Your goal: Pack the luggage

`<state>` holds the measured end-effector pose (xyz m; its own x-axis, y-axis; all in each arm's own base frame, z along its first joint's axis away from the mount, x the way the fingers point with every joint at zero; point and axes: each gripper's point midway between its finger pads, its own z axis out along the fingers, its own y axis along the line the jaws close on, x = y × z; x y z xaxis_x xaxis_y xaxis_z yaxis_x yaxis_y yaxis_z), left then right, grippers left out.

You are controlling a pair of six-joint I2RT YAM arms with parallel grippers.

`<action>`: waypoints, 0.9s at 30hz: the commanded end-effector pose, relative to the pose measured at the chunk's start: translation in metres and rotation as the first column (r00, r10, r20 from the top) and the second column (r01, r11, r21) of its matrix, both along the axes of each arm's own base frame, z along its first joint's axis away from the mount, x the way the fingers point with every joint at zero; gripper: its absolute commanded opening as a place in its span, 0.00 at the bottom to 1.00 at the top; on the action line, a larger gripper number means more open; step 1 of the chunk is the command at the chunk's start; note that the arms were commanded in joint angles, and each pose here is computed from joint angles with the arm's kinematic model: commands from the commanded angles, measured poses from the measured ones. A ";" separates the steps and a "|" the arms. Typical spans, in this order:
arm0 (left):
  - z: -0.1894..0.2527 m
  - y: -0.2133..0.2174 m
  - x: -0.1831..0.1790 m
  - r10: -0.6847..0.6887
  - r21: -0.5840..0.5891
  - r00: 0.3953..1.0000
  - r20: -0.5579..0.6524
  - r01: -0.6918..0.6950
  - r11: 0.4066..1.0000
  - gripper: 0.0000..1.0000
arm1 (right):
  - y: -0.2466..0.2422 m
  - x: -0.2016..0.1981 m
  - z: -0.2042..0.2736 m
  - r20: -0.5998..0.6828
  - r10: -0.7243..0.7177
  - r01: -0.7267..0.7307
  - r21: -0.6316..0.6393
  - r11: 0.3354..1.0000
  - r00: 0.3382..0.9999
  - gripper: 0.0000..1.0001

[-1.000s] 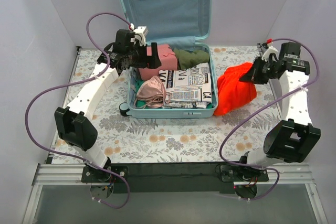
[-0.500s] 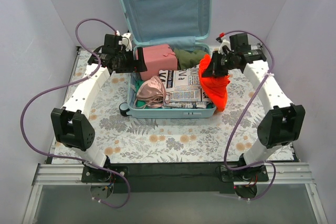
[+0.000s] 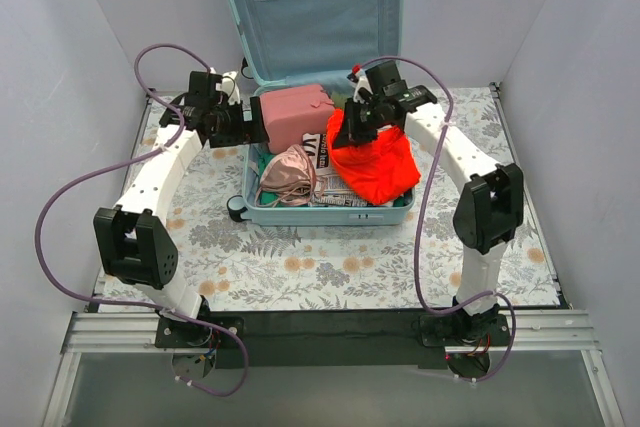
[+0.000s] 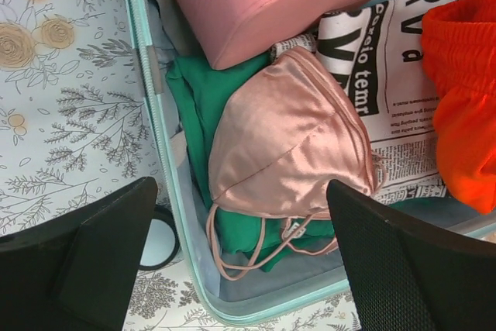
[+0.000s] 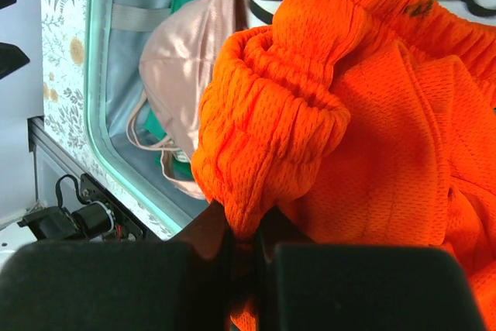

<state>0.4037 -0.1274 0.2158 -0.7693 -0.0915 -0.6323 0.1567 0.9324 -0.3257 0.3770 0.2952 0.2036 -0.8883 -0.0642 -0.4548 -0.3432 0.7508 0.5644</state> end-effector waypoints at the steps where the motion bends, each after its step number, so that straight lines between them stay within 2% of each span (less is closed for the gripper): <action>1: 0.023 0.008 -0.013 -0.004 -0.010 0.999 0.054 0.005 1.000 0.91 | 0.032 0.006 0.024 0.069 0.026 -0.030 0.065 0.997 0.997 0.01; 5: 0.022 0.010 -0.018 -0.010 -0.009 0.998 0.056 0.011 1.000 0.90 | 0.056 -0.005 -0.001 0.020 0.076 -0.077 0.048 0.996 0.997 0.01; 8: 0.024 0.010 -0.021 -0.016 -0.011 0.998 0.068 0.017 1.000 0.91 | 0.073 -0.012 -0.012 -0.021 0.122 -0.120 0.081 0.989 0.992 0.03; 9: 0.022 0.011 -0.022 -0.016 -0.010 0.998 0.065 0.017 1.000 0.91 | 0.078 -0.012 -0.011 -0.026 0.127 -0.124 0.101 0.987 0.992 0.15; 11: 0.026 0.010 -0.025 -0.018 -0.020 0.997 0.076 0.020 1.000 0.91 | 0.089 -0.014 -0.008 -0.021 0.144 -0.140 0.124 0.982 0.989 0.28; 12: 0.028 0.009 -0.027 -0.023 -0.025 0.996 0.084 0.025 0.999 0.91 | 0.093 -0.013 0.000 -0.002 0.150 -0.148 0.138 0.979 0.989 0.47; 13: 0.029 0.005 -0.029 -0.038 -0.044 0.996 0.087 0.042 0.998 0.92 | 0.099 -0.016 0.005 0.006 0.161 -0.160 0.149 0.976 0.987 0.57; 14: 0.034 0.003 -0.031 -0.052 -0.056 0.993 0.101 0.058 0.997 0.92 | 0.105 -0.015 0.013 0.032 0.174 -0.177 0.174 0.969 0.984 0.82; 15: 0.038 0.000 -0.031 -0.067 -0.067 0.991 0.120 0.075 0.995 0.93 | 0.110 -0.015 0.028 0.062 0.192 -0.201 0.207 0.957 0.979 0.86; 17: 0.048 -0.012 -0.036 -0.142 -0.105 0.978 0.154 0.159 0.982 0.93 | 0.112 -0.008 0.051 0.153 0.212 -0.243 0.226 0.943 0.965 0.90; 19: 0.062 -0.024 -0.043 -0.221 -0.131 0.952 0.210 0.252 0.959 0.93 | 0.093 0.005 0.080 0.258 0.195 -0.256 0.227 0.940 0.946 0.91; 21: 0.075 -0.041 -0.054 -0.346 -0.154 0.897 0.275 0.396 0.905 0.93 | 0.070 0.013 0.090 0.279 0.180 -0.249 0.238 0.939 0.943 0.90; 22: 0.077 -0.047 -0.054 -0.388 -0.153 0.873 0.297 0.445 0.882 0.93 | 0.040 0.023 0.086 0.261 0.133 -0.197 0.235 0.952 0.956 0.88; 24: 0.089 -0.067 -0.060 -0.511 -0.124 0.775 0.371 0.587 0.800 0.92 | -0.009 0.040 0.071 0.234 0.056 -0.106 0.206 0.973 0.971 0.80; 26: 0.082 -0.087 -0.056 -0.577 -0.114 0.721 0.384 0.657 0.745 0.91 | -0.044 0.034 0.045 0.154 0.010 -0.037 0.174 0.984 0.988 0.73; 27: 0.088 -0.096 -0.051 -0.591 -0.090 0.697 0.405 0.674 0.733 0.89 | -0.058 0.034 0.036 0.144 -0.003 -0.020 0.158 0.987 0.990 0.63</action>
<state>0.3576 -0.1854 0.2742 -0.6106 0.0963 -0.7861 0.6260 0.6667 -0.4046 0.4083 0.2890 0.2507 -0.8041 -0.0180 -0.5942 -0.4820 0.6047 0.6340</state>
